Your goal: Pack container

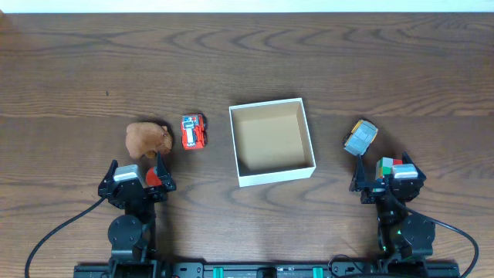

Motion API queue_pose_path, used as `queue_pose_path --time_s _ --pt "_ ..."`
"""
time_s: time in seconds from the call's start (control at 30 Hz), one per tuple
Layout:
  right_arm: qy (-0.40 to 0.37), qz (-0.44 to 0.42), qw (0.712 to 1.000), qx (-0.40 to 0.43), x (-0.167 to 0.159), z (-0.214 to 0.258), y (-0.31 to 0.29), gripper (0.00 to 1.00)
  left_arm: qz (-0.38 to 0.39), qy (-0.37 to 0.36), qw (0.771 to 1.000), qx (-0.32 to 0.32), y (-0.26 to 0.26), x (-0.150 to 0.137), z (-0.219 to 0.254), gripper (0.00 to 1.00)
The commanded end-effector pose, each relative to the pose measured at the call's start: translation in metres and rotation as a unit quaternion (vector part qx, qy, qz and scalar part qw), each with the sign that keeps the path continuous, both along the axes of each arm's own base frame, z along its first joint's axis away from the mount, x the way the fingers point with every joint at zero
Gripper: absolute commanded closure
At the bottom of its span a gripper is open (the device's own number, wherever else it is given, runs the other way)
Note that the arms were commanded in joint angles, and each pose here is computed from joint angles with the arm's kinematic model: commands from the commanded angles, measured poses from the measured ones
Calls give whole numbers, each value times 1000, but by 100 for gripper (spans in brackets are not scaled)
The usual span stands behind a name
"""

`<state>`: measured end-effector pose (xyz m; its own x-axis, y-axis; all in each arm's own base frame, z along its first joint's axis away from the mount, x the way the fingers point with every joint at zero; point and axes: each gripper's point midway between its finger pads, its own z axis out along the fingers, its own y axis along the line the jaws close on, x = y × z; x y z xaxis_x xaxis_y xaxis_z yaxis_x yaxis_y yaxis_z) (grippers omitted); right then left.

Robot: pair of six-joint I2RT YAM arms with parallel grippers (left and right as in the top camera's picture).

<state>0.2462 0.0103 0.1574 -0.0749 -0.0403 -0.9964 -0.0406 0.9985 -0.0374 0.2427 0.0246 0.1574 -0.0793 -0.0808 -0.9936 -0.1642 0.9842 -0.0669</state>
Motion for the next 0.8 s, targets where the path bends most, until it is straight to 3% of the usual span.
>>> queue_pose_path --time_s 0.0,0.43,0.63,0.77 --pt "-2 9 1000 3 0 0 4 1 2 28 1000 9 2 -1 -18 2" --pt "8 7 999 42 0 -4 4 1 2 28 1000 8 1 -1 -18 2" --pt "36 14 993 111 1 -13 10 1 13 1 995 -95 1 -1 -9 2" --pt "49 21 989 138 3 -6 13 1 5 -18 992 -121 -2 -2 11 2"
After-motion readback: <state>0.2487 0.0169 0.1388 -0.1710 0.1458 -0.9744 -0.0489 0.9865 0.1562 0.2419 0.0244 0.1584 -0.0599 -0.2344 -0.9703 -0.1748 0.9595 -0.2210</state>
